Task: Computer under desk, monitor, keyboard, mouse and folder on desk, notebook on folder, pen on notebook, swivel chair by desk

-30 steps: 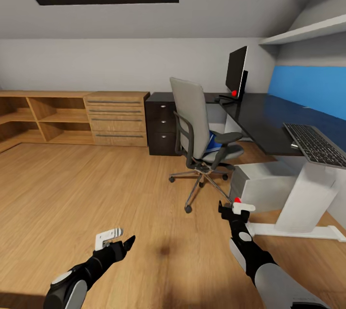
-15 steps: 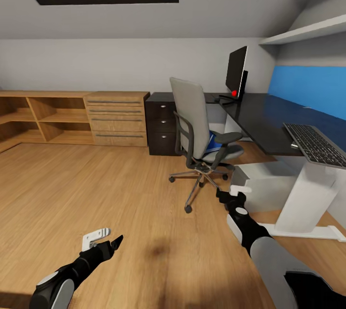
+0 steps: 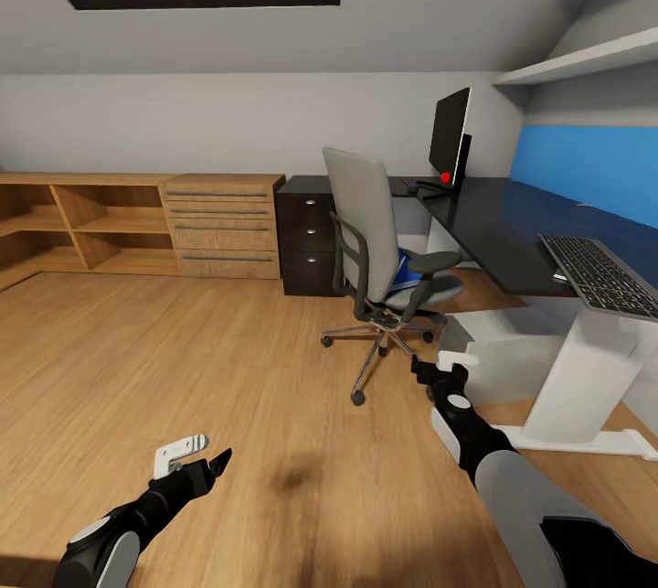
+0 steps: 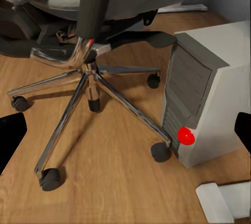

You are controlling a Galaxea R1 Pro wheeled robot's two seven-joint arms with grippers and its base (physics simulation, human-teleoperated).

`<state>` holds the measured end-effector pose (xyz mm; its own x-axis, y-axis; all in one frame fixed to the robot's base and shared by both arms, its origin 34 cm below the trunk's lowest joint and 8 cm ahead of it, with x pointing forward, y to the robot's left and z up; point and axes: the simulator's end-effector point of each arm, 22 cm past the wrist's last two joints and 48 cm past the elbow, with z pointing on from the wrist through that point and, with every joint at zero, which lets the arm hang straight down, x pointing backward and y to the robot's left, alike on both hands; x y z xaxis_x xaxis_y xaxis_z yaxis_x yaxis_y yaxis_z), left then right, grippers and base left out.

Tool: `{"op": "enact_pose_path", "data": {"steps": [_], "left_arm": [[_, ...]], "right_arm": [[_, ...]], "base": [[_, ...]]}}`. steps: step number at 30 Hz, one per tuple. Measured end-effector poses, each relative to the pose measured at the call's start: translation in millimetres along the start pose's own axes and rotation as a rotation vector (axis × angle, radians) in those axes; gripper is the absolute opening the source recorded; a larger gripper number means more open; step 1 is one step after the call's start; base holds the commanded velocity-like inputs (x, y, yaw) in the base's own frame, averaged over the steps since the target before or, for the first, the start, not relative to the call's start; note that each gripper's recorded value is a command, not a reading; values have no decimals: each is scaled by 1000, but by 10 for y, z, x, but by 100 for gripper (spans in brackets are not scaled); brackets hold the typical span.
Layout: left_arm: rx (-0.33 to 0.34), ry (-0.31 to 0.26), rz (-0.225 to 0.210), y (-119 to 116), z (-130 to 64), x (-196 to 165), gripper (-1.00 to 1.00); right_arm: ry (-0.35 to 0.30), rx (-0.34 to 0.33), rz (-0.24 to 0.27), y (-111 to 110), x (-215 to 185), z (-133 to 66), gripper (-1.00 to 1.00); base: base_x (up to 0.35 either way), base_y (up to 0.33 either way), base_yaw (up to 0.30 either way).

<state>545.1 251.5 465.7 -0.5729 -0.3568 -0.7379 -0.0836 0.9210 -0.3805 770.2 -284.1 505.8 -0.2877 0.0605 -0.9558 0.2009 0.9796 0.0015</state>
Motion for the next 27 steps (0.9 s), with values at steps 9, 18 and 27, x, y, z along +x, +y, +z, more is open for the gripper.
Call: {"op": "enact_pose_path", "data": {"steps": [9, 18, 27], "left_arm": [[-1, 0, 1, 2, -2, -1, 100], [-2, -1, 2, 8, -2, -4, 100], [-3, 0, 2, 10, -2, -3, 100]], "right_arm": [[-154, 75, 6, -170, -346, -35, 100], [-186, 136, -50, -301, -429, -58, 100], [-187, 141, -51, -324, -433, -57, 100]], "base": [[150, -39, 0], [140, -6, 0], [95, -11, 0]]}}
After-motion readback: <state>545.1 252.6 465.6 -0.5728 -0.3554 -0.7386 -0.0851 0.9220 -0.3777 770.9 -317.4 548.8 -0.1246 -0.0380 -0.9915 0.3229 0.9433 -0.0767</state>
